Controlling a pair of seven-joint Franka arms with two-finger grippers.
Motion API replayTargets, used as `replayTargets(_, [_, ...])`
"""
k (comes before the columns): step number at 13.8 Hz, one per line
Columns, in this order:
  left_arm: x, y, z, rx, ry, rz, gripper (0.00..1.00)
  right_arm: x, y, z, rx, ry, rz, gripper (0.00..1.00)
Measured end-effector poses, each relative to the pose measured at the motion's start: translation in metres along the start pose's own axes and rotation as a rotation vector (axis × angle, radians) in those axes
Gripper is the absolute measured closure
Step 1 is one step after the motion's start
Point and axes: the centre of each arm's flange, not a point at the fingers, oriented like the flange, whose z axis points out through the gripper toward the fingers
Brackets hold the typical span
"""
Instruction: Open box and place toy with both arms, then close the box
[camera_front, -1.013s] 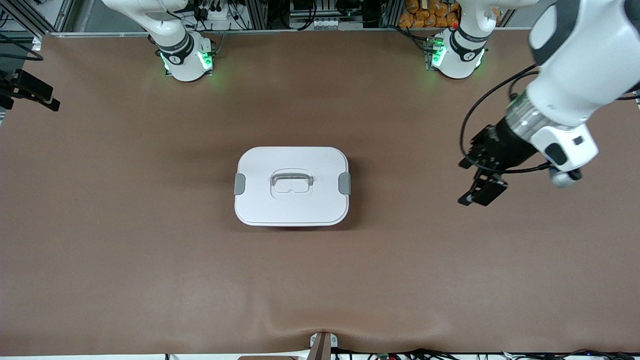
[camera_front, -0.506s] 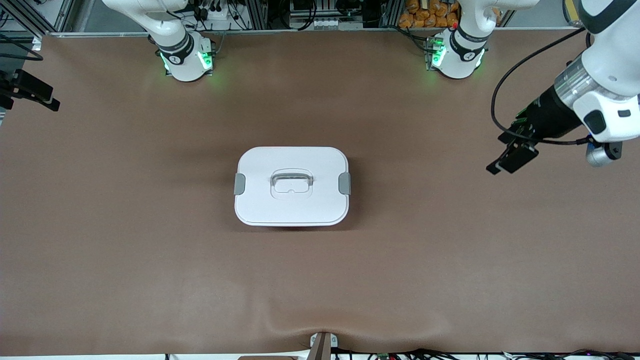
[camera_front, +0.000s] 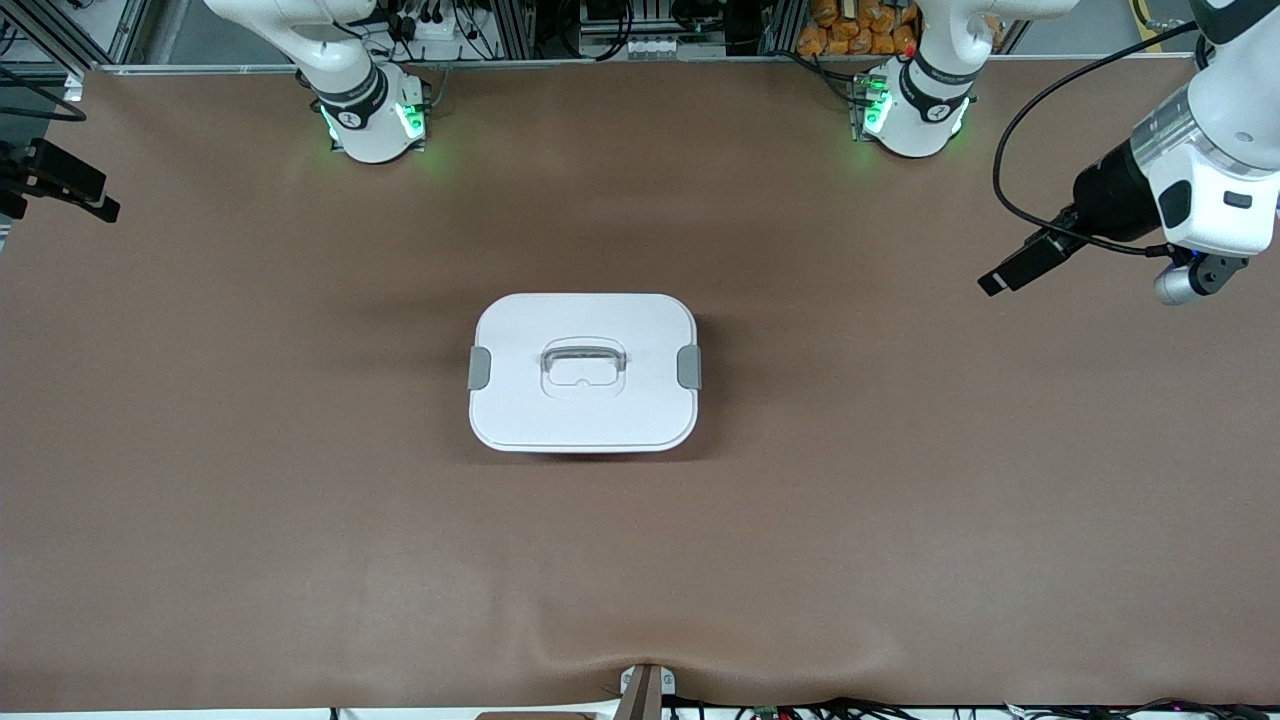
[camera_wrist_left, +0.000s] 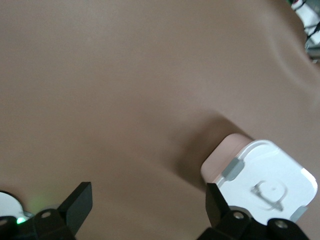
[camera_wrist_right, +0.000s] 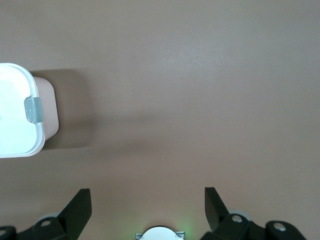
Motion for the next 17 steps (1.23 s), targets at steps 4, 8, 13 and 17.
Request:
replayTargets(4, [0.003,-0.010,-0.004,0.033,0.007,0.143,0.00,0.000,0.000,0.000,0.000,0.000,0.001,0.00])
replayTargets(8, [0.002,-0.018,-0.005,0.127,0.029,0.352,0.00,0.000,0.000,0.000,0.000,0.000,0.001,0.00])
replayTargets(13, [-0.023,-0.002,-0.020,0.260,0.060,0.581,0.00,0.000,0.001,0.000,0.000,0.000,0.003,0.00])
replayTargets(17, [-0.021,-0.005,-0.031,0.266,0.051,0.723,0.00,0.000,0.002,0.000,0.000,0.000,0.004,0.00])
